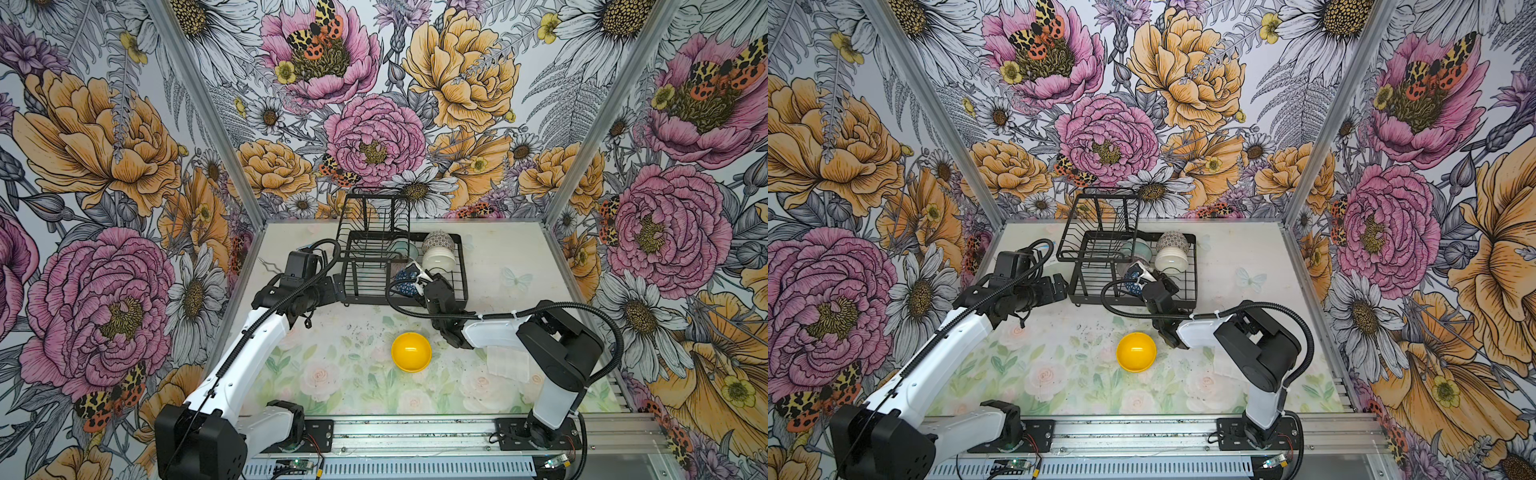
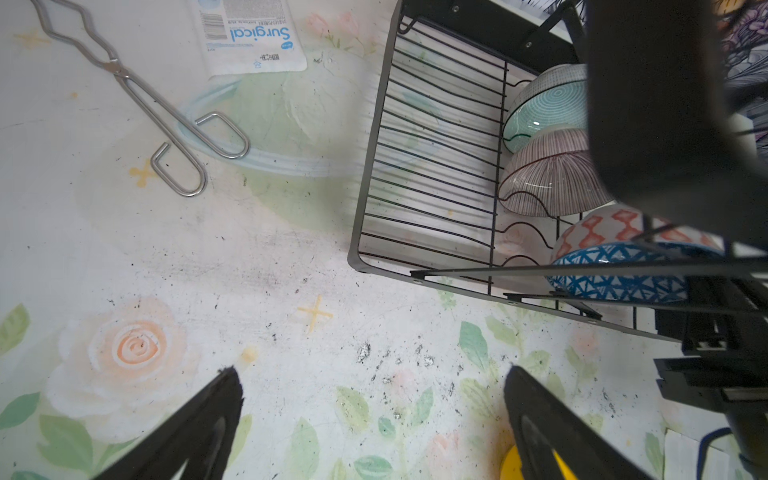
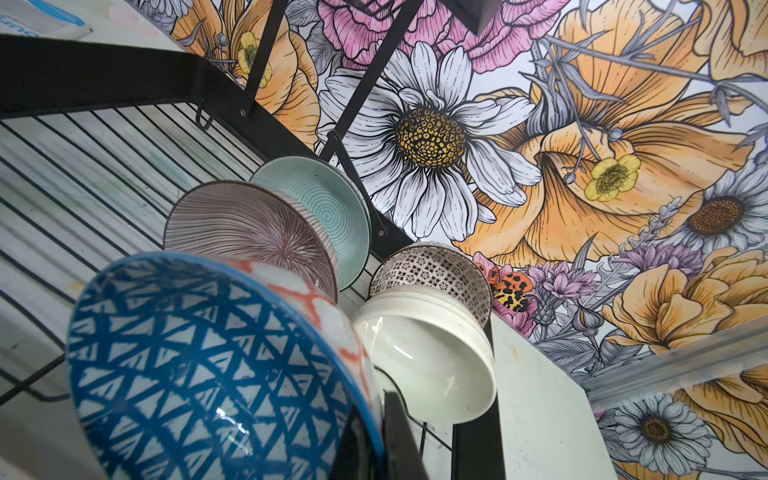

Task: Load the bowls into the dish rack
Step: 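Lower the blue bowl into the rack slot before the maroon-striped bowl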

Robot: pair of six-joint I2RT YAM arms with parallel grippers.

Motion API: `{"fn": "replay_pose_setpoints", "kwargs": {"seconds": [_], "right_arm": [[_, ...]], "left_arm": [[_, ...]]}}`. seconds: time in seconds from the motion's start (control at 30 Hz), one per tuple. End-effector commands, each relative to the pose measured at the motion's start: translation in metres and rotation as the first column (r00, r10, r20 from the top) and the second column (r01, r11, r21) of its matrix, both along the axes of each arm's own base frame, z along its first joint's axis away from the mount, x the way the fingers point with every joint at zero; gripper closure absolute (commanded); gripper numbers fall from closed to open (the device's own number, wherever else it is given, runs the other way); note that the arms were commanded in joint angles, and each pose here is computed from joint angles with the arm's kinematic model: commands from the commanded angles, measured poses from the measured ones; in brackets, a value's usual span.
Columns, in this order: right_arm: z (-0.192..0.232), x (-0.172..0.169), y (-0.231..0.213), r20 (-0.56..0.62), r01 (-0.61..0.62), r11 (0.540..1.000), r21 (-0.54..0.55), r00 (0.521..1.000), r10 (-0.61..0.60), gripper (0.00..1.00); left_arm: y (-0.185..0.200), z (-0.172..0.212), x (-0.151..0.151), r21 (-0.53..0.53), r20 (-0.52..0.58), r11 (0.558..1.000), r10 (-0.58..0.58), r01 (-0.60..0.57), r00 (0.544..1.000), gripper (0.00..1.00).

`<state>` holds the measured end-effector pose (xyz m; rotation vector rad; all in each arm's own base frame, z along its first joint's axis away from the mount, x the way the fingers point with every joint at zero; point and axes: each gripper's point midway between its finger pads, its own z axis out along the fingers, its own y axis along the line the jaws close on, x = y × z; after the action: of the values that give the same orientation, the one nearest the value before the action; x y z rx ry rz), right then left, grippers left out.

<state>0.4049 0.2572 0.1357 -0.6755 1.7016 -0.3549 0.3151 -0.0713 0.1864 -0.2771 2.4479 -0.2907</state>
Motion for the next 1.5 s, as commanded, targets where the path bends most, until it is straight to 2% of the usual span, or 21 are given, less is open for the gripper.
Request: {"fn": "replay_pose_setpoints", "kwargs": {"seconds": [0.0, 0.43, 0.8, 1.07, 1.47], "right_arm": [[0.036, 0.012, 0.007, 0.140, 0.032, 0.998, 0.059, 0.989, -0.040, 1.00], [0.030, 0.015, 0.039, 0.210, -0.019, 1.000, -0.015, 0.977, 0.022, 1.00], [0.023, 0.027, 0.036, 0.232, 0.002, 0.996, -0.092, 0.973, 0.019, 1.00], [0.014, 0.027, 0.038, 0.220, -0.008, 0.994, -0.109, 0.975, 0.032, 1.00], [0.001, 0.008, 0.043, 0.147, -0.075, 0.994, -0.082, 0.985, 0.086, 1.00]], "left_arm": [[-0.002, -0.001, 0.003, -0.012, 0.013, 1.000, -0.015, 0.015, 1.000, 0.01], [-0.002, 0.001, 0.003, -0.015, 0.020, 1.000, -0.019, 0.019, 1.000, 0.01], [-0.001, -0.001, -0.002, -0.012, 0.021, 1.000, -0.016, 0.017, 1.000, 0.01], [0.000, -0.002, -0.003, -0.012, 0.019, 1.000, -0.015, 0.016, 1.000, 0.01], [0.000, -0.003, -0.003, -0.011, 0.017, 1.000, -0.016, 0.016, 1.000, 0.01]]}}
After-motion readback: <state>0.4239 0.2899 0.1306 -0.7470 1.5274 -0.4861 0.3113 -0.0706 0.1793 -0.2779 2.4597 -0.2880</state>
